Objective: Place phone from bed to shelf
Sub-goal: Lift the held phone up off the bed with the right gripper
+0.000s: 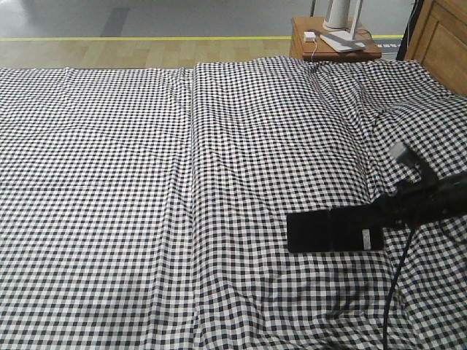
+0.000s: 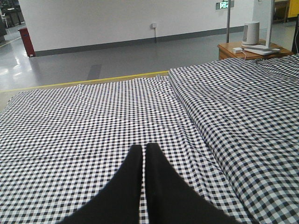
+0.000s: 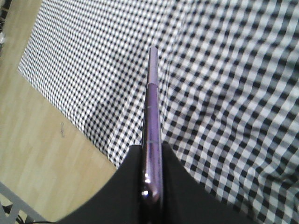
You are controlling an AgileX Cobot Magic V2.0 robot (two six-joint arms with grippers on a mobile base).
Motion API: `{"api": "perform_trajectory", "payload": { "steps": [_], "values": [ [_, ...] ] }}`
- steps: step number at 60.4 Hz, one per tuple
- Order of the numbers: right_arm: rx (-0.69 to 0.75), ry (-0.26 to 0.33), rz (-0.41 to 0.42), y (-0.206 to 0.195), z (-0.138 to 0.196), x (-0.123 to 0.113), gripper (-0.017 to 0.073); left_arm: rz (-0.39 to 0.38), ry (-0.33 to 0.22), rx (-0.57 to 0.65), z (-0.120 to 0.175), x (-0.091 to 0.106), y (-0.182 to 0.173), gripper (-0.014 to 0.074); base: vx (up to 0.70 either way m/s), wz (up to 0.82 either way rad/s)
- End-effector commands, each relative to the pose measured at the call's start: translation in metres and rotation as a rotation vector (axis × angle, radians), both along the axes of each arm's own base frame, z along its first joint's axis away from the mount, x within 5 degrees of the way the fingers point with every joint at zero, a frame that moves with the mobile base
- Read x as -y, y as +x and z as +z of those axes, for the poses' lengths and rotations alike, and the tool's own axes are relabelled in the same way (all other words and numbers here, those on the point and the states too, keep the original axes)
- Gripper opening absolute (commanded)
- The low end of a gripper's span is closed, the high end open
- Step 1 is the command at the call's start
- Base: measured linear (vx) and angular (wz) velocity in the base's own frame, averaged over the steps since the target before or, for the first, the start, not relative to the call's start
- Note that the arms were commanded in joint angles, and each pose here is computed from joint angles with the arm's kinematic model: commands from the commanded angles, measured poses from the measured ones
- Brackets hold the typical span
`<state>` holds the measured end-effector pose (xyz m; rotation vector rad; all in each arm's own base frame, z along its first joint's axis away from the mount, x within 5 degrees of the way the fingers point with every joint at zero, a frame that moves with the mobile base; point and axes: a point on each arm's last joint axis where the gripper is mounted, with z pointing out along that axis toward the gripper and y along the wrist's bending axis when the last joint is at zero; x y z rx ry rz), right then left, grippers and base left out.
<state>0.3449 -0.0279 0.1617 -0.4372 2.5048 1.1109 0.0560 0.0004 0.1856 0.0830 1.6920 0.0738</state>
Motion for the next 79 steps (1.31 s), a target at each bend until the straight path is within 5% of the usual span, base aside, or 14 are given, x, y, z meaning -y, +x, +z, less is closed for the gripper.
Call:
{"api": "perform_trajectory", "payload": {
  "steps": [1,21,52,79],
  "values": [
    [0.081,0.078,0.054,-0.013,0.056,-0.009,-0.0001,-0.006,-0.009,0.109,0.016,0.001,-0.001,0.0001,0.00,0.00],
    [0.273,0.028,0.089,-0.042,0.128,-0.034,-0.0001,-0.006,-0.009,0.109,0.016,0.001,-0.001,0.0001,0.00,0.00],
    [0.373,0.167,0.427,-0.082,0.164,-0.148,-0.0001,-0.006,-0.009,0.109,0.016,0.001,-0.001,0.0001,0.00,0.00],
    [0.349,0.206,0.530,-0.100,0.166,-0.180,-0.0001,-0.006,-0.009,0.109,0.016,0.001,-0.001,0.0001,0.00,0.00]
  ]
}}
